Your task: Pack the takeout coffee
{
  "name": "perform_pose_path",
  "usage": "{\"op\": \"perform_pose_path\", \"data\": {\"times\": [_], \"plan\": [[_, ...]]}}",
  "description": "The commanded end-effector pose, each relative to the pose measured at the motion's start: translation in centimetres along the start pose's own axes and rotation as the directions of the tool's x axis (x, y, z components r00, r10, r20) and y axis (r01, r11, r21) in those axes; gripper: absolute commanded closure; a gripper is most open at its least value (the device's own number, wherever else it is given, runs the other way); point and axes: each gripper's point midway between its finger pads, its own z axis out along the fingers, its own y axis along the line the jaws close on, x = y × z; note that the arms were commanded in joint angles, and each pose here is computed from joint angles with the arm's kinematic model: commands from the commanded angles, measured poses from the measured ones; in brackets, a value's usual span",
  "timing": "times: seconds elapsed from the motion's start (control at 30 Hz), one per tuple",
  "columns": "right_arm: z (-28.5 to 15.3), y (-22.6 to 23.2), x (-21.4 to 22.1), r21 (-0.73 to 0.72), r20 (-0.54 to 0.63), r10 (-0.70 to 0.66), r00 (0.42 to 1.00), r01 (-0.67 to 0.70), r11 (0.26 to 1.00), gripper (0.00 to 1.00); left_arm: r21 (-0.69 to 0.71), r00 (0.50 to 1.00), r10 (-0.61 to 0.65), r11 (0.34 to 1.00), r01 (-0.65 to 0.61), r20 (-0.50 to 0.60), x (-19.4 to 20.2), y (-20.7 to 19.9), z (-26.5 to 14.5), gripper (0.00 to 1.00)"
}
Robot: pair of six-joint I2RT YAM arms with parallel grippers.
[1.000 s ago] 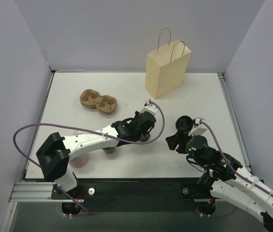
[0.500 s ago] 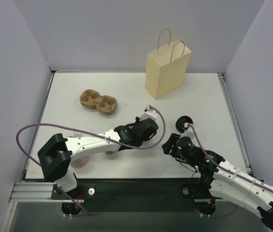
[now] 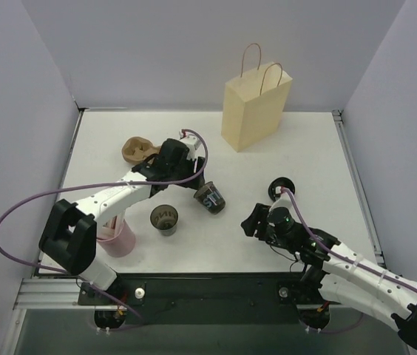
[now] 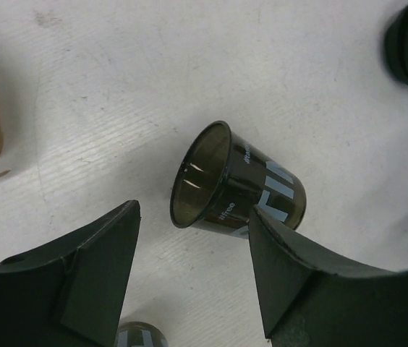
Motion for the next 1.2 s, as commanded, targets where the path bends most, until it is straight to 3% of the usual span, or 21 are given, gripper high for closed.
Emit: {"op": "perform_pose_path", "data": {"times": [0.0, 0.23, 0.3, 0.33, 0.37, 0.5, 0.6, 0.7, 0.8, 0.83, 0.93, 1.03, 1.17], "plan": [[-0.4, 1.7, -1.7, -0.05, 0.036, -0.003, 0.999, 0.005, 0.999, 0.47, 0.268, 0.998, 0.06, 0.961, -0.061, 0.014, -1.7, -3.4, 0.6, 0.29], [-1.0, 1.7, -2.4, -0.052, 0.055, -0.015, 0.998, 0.018, 0.998, 0.47, 0.298, 0.992, 0.071, 0.954, -0.036, -0.107, 1.2, -2.7, 3.9, 0.29], [-1.2, 1.9, -2.6, -0.058, 0.063, -0.017, 0.998, 0.02, 0.998, 0.47, 0.32, 0.99, 0.068, 0.947, -0.024, -0.126, 1.9, -3.0, 4.6, 0.34], [-1.2, 1.7, -2.6, -0.055, 0.063, -0.023, 0.998, 0.026, 0.998, 0.47, 0.329, 0.988, 0.064, 0.944, -0.015, -0.138, 2.3, -3.1, 5.1, 0.4], [-1.3, 1.9, -2.7, -0.057, 0.066, -0.025, 0.997, 0.029, 0.998, 0.47, 0.341, 0.988, 0.06, 0.94, -0.008, -0.142, 2.4, -3.3, 5.1, 0.58], [-1.6, 1.6, -2.9, -0.045, 0.066, -0.04, 0.997, 0.043, 0.998, 0.47, 0.312, 0.993, 0.063, 0.95, -0.028, -0.101, 1.0, -4.0, 4.0, 0.95], [-2.1, 1.6, -3.4, -0.055, 0.091, -0.034, 0.995, 0.039, 0.998, 0.47, 0.19, 0.989, 0.149, 0.971, -0.145, -0.01, -1.4, -5.1, 1.8, 1.0], [-2.6, 1.7, -4.0, -0.062, 0.117, -0.038, 0.992, 0.046, 0.997, 0.47, 0.05, 0.977, 0.212, 0.976, -0.214, 0.04, -3.6, -5.4, 0.0, 1.0], [-2.7, 1.6, -4.3, -0.055, 0.127, -0.056, 0.99, 0.064, 0.996, 0.47, -0.124, 0.986, 0.161, 0.98, -0.154, 0.043, -4.4, -2.5, -0.7, 1.0], [-2.7, 1.6, -4.5, -0.046, 0.133, -0.057, 0.989, 0.064, 0.997, 0.47, -0.221, 0.989, 0.135, 0.968, -0.12, 0.055, -4.6, -0.6, -0.7, 0.88], [-2.6, 1.5, -4.3, -0.032, 0.112, -0.072, 0.991, 0.076, 0.997, 0.47, -0.236, 0.994, 0.049, 0.971, -0.025, 0.095, -5.6, 1.7, -0.4, 0.57], [-2.5, 1.7, -4.5, -0.032, 0.113, -0.073, 0.991, 0.077, 0.996, 0.47, -0.257, 0.984, 0.044, 0.966, 0.002, 0.172, -8.1, 3.1, -0.9, 0.45], [-2.4, 1.8, -4.6, -0.03, 0.116, -0.076, 0.99, 0.08, 0.996, 0.47, -0.293, 0.968, 0.158, 0.951, -0.095, 0.198, -10.6, 3.9, -0.3, 0.38]]}}
